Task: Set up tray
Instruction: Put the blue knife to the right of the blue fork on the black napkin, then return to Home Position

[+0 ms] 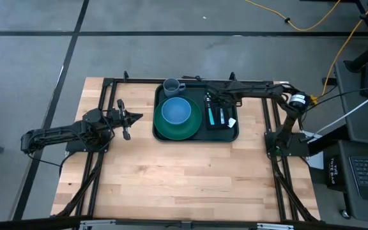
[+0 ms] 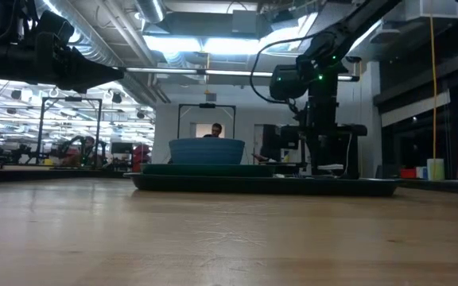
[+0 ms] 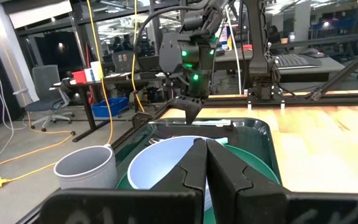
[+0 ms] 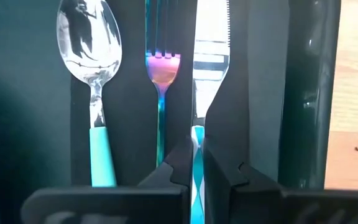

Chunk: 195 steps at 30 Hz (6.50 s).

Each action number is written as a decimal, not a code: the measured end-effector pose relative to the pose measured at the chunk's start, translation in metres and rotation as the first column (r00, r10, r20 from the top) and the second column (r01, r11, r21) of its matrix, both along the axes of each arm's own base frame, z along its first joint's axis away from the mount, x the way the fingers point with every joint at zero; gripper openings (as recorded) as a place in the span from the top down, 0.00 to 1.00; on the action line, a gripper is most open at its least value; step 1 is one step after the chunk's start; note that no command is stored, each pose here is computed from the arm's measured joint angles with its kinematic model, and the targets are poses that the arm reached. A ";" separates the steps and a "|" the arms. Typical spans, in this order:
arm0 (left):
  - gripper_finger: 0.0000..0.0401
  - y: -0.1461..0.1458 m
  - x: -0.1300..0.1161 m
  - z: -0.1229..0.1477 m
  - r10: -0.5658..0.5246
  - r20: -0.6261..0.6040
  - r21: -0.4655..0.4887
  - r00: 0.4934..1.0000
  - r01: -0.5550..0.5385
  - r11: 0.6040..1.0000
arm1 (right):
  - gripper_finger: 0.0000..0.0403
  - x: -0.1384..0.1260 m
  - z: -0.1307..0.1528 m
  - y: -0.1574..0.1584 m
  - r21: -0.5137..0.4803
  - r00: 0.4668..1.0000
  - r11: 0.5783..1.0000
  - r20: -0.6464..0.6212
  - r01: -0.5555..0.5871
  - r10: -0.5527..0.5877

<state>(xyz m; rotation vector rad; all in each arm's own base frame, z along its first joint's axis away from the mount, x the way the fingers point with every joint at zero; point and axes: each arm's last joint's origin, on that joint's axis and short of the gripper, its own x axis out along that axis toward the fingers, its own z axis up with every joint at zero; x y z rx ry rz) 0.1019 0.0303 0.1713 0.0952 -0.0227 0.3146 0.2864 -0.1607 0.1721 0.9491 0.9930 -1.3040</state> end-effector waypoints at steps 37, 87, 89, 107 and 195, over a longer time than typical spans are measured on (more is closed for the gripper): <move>0.99 0.000 0.000 0.000 -0.001 0.001 -0.003 1.000 0.001 1.000 | 0.94 -0.008 -0.026 0.011 0.006 0.998 0.998 0.017 0.062 -0.062; 0.99 0.000 0.000 0.000 -0.003 0.033 -0.099 0.999 0.006 0.995 | 0.87 -0.005 -0.025 0.010 0.015 0.999 1.000 0.037 -0.001 0.001; 0.99 0.000 0.000 0.000 -0.003 0.033 -0.099 0.999 0.006 0.995 | 0.87 -0.005 -0.025 0.010 0.015 0.999 1.000 0.036 -0.001 0.001; 0.99 0.000 0.000 0.000 -0.003 0.032 -0.099 0.999 0.006 0.995 | 0.92 -0.005 -0.025 0.010 0.014 0.999 1.000 0.035 -0.002 0.002; 0.99 -0.001 -0.005 0.010 0.002 0.143 -0.068 0.990 0.008 0.998 | 1.00 -0.156 -0.004 0.174 -0.861 0.253 0.226 0.118 -0.455 0.960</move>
